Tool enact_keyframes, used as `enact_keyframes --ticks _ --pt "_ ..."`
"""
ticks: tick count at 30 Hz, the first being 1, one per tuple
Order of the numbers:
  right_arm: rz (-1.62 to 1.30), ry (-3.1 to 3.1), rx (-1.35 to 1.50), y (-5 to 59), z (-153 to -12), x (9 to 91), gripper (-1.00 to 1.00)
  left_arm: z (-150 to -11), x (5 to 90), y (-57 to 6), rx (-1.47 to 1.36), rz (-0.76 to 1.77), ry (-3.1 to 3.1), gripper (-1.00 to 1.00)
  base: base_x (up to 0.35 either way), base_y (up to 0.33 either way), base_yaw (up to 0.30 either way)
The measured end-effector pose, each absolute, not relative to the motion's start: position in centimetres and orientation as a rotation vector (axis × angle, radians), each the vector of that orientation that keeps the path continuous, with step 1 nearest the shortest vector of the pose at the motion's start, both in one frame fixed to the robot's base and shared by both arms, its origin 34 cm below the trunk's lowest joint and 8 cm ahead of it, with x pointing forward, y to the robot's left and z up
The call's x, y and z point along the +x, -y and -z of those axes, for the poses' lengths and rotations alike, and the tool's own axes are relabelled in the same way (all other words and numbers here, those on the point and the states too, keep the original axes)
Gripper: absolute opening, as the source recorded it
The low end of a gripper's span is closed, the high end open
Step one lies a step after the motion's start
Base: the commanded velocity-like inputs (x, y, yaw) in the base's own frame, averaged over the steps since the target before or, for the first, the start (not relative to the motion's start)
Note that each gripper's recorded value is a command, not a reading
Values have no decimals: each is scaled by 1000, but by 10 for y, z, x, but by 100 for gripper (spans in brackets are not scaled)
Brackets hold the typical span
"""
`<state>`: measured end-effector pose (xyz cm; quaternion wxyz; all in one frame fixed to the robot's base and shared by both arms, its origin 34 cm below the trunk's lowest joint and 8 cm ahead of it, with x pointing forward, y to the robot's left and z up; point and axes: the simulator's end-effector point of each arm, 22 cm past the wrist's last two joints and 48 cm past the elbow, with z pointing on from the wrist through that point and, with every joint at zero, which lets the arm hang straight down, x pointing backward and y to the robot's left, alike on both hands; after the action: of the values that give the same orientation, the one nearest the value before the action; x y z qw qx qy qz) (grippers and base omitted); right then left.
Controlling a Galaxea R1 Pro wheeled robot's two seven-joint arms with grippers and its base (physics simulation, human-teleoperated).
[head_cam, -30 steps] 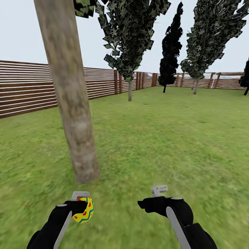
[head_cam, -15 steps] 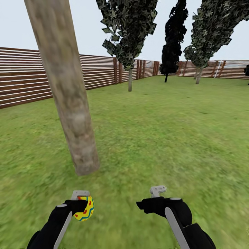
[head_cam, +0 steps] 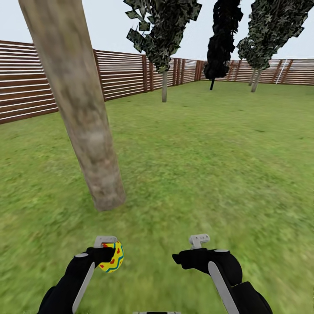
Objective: Take the three Easter eggs out of the wicker basket on the lawn in the garden, then place them on the lawn next to a single tree (choose any tree) so that all three eggs are next to the same tree and none are left in the basket.
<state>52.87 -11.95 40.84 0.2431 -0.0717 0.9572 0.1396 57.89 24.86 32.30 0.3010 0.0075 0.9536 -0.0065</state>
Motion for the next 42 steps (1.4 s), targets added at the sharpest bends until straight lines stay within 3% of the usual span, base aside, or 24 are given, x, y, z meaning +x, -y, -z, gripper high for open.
enact_keyframes --ticks 42 --pt "-420 -2783 -168 118 -328 506 100 -270 595 -250 16 9 -2576 -100 0 0 0"
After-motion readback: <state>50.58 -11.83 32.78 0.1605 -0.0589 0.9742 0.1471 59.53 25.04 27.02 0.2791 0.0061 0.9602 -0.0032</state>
